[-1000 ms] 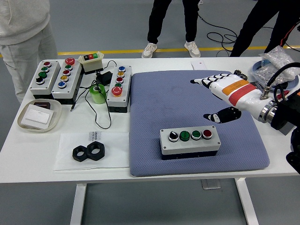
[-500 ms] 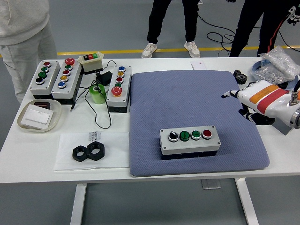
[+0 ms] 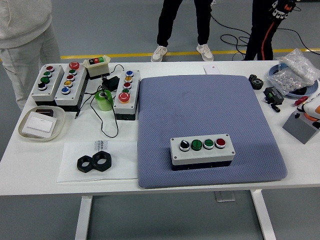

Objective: Pick up the button,place it on the desk,press the button,press the button

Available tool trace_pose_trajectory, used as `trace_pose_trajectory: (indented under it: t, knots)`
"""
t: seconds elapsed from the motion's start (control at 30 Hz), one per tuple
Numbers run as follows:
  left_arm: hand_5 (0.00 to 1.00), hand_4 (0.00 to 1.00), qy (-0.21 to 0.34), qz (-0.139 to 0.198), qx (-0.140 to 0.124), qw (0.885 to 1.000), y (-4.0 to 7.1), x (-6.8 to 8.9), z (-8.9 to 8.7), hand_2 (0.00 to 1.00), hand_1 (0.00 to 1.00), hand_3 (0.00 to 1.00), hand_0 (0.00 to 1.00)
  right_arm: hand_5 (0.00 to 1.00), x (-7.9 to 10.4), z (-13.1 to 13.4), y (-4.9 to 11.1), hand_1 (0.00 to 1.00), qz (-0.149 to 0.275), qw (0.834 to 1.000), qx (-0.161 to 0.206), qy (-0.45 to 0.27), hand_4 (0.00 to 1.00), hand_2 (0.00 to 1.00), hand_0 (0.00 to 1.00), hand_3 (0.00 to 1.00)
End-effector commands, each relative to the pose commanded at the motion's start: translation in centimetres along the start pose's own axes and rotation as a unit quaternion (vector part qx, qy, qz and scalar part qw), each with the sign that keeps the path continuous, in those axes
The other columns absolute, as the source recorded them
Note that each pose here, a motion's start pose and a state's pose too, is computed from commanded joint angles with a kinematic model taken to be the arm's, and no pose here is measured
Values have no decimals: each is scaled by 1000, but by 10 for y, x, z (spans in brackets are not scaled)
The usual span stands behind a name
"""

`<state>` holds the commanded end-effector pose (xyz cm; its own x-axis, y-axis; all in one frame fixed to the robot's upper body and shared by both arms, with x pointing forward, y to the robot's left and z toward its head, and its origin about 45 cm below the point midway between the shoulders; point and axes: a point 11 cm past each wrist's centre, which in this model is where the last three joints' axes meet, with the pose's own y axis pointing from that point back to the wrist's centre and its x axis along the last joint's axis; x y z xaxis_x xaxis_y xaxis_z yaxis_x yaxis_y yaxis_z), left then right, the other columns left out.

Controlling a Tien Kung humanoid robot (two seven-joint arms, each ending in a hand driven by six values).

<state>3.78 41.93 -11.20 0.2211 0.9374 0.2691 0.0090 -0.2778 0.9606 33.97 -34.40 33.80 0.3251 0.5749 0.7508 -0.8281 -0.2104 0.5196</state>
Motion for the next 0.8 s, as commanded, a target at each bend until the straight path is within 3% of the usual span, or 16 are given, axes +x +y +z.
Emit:
trace_pose_trajectory:
  t: [0.2, 0.8]
  knots:
    - [998, 562, -2, 0, 3, 1000, 0, 0, -2, 960, 911, 842, 746, 2, 4, -9, -6, 68, 14, 1000, 10, -5, 428, 122, 219, 734]
    - [998, 561, 0, 12, 9, 1000, 0, 10, -7, 960, 911, 845, 747, 2, 24, -70, -36, 61, 45, 995, 90, -1, 418, 116, 216, 730]
